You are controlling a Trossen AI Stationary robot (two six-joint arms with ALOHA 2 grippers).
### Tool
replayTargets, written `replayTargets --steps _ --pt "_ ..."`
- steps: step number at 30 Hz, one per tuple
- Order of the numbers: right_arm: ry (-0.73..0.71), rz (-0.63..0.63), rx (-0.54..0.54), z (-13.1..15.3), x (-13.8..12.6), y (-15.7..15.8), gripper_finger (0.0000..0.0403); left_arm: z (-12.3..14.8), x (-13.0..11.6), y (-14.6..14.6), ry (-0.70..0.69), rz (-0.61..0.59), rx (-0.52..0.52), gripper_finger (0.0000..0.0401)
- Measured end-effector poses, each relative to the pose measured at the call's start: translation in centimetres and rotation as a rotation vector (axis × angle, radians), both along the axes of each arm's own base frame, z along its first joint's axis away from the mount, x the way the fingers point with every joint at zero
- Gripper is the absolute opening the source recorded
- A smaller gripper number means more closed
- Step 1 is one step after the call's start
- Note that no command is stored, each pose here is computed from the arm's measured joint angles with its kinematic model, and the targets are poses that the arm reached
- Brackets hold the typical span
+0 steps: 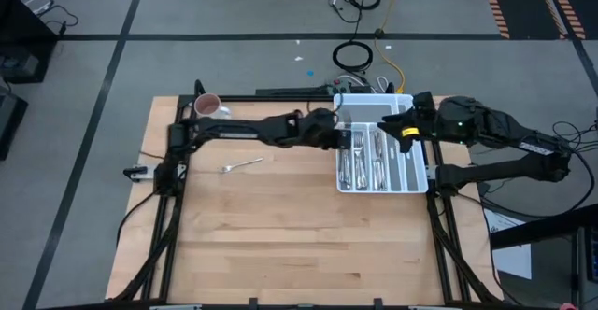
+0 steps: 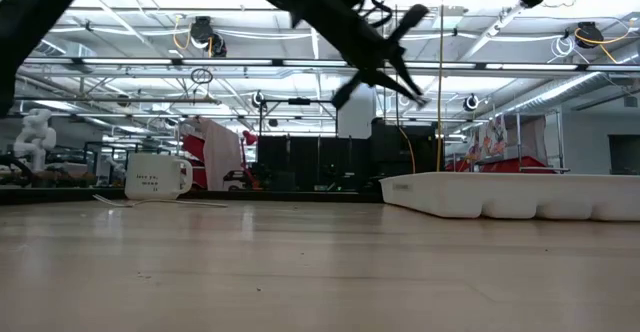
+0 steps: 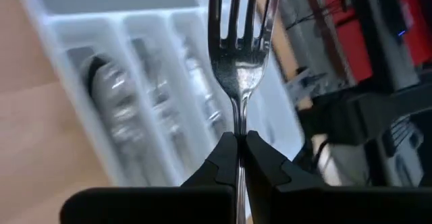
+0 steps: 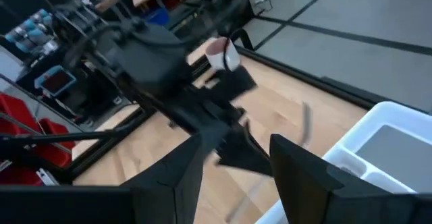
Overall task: Sort silverware
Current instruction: Put the silver fork into the silverware tray
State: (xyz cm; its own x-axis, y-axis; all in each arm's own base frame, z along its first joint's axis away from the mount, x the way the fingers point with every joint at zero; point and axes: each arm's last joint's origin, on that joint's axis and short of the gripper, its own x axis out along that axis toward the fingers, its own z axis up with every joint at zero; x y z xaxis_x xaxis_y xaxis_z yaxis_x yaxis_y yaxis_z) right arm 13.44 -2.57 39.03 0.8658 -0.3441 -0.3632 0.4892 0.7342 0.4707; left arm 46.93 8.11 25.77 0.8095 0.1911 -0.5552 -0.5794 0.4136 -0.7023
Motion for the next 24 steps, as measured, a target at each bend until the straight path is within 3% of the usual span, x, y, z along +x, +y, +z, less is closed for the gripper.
replayTargets --steps 11,24 --pt "-0.018 -0.039 -0.035 0.3 -0.9 0.0 0.0162 -1.2 6.3 -0.2 -0.068 0.058 -0.012 0.0010" --pt "0.000 -0.027 -0.064 0.3 -0.8 0.0 0.0162 -7.1 8.0 0.0 0.053 0.129 -0.121 0.0010"
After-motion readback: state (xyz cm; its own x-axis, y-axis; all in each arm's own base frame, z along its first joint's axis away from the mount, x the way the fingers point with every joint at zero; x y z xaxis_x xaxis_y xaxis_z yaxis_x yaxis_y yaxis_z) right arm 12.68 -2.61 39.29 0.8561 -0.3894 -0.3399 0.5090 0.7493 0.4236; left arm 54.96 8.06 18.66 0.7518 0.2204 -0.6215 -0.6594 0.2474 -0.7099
